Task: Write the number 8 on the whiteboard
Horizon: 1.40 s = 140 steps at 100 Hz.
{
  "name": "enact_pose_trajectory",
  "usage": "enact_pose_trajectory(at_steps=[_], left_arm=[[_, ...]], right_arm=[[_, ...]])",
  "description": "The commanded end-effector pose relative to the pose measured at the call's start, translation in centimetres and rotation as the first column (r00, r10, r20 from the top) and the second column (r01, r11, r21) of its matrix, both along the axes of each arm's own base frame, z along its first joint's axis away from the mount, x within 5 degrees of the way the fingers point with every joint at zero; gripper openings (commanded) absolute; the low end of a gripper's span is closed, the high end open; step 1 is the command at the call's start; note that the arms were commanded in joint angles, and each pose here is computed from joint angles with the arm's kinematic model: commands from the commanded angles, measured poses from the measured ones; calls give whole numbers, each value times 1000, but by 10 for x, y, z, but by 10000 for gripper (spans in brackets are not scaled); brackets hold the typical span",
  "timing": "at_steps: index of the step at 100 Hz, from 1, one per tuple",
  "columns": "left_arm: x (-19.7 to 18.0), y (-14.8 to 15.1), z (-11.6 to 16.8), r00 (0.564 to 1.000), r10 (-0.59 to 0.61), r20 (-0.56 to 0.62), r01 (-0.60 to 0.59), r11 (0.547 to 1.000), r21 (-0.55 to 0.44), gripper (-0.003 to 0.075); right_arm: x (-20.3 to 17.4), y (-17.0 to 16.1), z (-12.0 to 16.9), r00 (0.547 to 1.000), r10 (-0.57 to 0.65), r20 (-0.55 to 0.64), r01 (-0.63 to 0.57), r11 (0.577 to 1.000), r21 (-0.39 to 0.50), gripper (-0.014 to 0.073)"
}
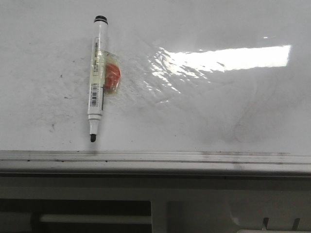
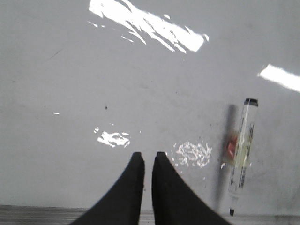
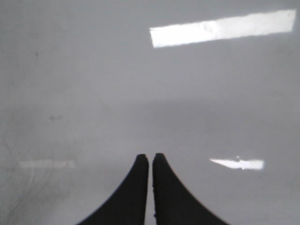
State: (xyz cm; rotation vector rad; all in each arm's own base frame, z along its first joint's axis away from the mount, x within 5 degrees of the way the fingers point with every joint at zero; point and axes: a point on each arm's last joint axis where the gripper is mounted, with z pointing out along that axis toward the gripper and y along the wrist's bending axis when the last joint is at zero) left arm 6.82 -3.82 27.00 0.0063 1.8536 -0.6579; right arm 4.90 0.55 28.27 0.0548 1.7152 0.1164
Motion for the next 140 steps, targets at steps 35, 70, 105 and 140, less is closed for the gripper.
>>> enact_pose_trajectory(at_steps=[35,70,105,140], left_arm=[[51,-51,21,942,-311,-128,324,941,101,356],[70,-104,7,925,-363,-110,375,918,126,354],[85,-137,-6,918,-356,-174,380,916,128,353],[96,-144,-23,923,-305,-234,341,930,134,-22]], right_arm=[[14,3,43,998,59,-26,-59,998,-3,422],[21,4,43,997,68,-37,-68,998,0,418],[22,5,43,996,75,-38,-75,997,2,418],[21,7,45,994,106,-23,-106,994,9,418]])
